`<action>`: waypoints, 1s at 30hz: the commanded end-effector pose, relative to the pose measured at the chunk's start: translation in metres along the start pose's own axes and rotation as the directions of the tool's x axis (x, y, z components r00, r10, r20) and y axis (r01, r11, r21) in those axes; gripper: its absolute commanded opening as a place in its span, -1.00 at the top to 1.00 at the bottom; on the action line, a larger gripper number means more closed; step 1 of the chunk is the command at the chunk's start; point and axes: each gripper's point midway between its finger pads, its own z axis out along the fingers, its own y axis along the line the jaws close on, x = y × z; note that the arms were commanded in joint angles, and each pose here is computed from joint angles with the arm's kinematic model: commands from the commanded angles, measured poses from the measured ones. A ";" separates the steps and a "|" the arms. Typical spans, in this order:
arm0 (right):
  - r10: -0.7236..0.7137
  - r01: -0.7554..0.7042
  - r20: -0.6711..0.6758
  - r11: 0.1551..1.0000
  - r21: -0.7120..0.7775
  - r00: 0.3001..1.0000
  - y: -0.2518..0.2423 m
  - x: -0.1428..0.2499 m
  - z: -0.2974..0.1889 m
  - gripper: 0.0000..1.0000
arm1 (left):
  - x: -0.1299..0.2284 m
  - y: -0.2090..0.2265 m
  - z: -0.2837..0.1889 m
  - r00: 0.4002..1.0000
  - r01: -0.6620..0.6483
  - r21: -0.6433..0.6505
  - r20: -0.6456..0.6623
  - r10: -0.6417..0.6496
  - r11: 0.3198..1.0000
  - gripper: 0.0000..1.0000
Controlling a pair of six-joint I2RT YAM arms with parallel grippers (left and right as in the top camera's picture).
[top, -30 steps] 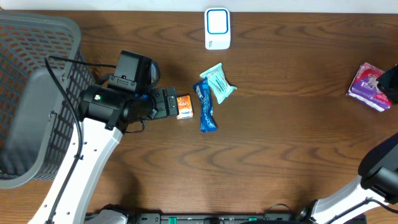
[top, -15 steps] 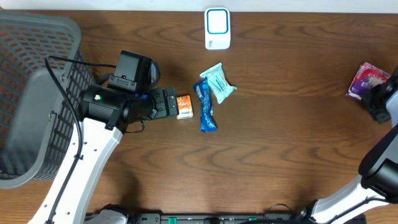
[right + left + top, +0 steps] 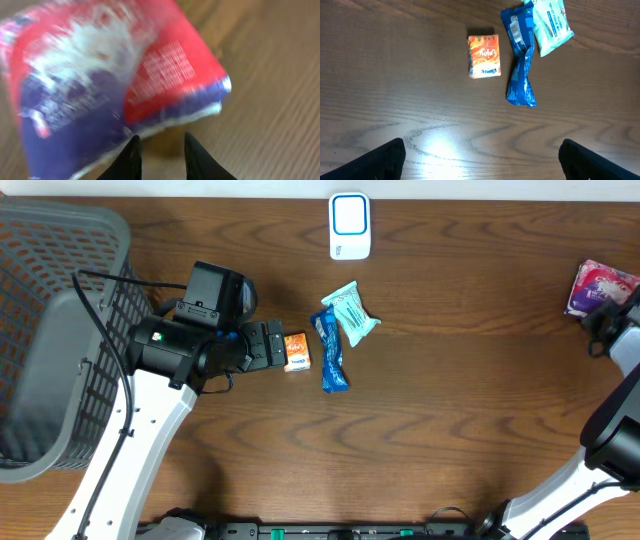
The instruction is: Scan the item barcode
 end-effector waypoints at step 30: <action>-0.290 0.279 -0.015 0.931 -0.235 0.957 0.103 0.032 0.017 0.94 | -0.002 0.002 -0.002 1.000 0.001 -0.011 0.011 -0.001 1.000 -0.96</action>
